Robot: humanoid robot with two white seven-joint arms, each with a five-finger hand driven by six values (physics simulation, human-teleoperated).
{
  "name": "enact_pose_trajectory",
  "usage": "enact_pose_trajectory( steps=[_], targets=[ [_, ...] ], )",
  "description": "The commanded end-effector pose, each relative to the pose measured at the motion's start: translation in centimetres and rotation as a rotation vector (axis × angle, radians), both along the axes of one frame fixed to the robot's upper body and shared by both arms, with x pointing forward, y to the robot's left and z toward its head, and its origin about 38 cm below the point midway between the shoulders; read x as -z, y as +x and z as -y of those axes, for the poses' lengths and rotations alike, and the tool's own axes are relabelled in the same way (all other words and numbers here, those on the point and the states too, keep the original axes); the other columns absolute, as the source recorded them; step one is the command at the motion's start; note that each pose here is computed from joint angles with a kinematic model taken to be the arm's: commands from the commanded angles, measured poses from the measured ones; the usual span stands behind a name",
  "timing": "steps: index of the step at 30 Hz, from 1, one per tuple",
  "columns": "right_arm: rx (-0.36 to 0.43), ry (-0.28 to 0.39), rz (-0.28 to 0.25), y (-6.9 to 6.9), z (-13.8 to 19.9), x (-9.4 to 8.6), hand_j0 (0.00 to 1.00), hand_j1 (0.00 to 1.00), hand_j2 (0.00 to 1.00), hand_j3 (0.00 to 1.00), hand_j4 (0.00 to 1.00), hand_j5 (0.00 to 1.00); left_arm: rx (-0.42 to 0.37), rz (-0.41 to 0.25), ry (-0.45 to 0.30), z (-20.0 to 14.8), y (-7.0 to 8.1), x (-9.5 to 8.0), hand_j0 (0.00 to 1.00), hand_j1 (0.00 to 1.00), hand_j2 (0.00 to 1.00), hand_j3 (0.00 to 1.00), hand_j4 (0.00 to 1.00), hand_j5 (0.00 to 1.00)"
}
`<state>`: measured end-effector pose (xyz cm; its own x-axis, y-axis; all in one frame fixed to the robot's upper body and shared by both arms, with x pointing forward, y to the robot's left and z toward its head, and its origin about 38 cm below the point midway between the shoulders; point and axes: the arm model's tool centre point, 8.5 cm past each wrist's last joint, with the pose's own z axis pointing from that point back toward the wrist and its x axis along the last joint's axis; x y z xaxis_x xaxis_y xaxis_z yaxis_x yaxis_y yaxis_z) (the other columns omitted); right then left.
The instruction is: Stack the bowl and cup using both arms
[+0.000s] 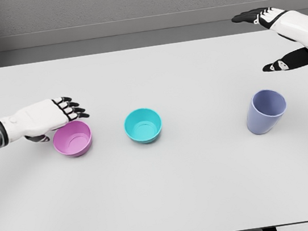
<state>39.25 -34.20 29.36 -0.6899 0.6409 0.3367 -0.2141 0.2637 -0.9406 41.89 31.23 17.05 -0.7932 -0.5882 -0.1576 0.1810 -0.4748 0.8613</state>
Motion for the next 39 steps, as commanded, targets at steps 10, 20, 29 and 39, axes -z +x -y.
enact_pose_trajectory(
  steps=[10, 20, 29, 39],
  targets=[
    [0.001, 0.004, 0.000, 0.0, 0.0, -0.1, 1.00, 1.00, 1.00, 1.00, 1.00, 1.00, 0.034, 0.019, 0.035, 0.6, -0.6, -0.6, 1.00, 1.00, 1.00, 1.00, 1.00, 1.00],
    [0.001, 0.007, -0.002, 0.0, 0.0, 0.0, 1.00, 1.00, 1.00, 1.00, 1.00, 1.00, 0.032, -0.003, 0.077, 0.4, -0.8, 0.0, 1.00, 1.00, 1.00, 1.00, 1.00, 1.00],
    [0.002, 0.007, -0.004, 0.0, 0.0, 0.1, 1.00, 1.00, 1.00, 1.00, 1.00, 1.00, 0.064, 0.007, 0.053, 1.5, -1.3, -0.3, 1.00, 1.00, 1.00, 1.00, 1.00, 1.00],
    [0.003, 0.010, -0.003, 0.1, 0.0, 0.1, 1.00, 1.00, 1.00, 1.00, 1.00, 1.00, 0.068, 0.006, 0.060, 1.5, -1.5, -0.3, 1.00, 1.00, 1.00, 1.00, 1.00, 1.00]
  ],
)
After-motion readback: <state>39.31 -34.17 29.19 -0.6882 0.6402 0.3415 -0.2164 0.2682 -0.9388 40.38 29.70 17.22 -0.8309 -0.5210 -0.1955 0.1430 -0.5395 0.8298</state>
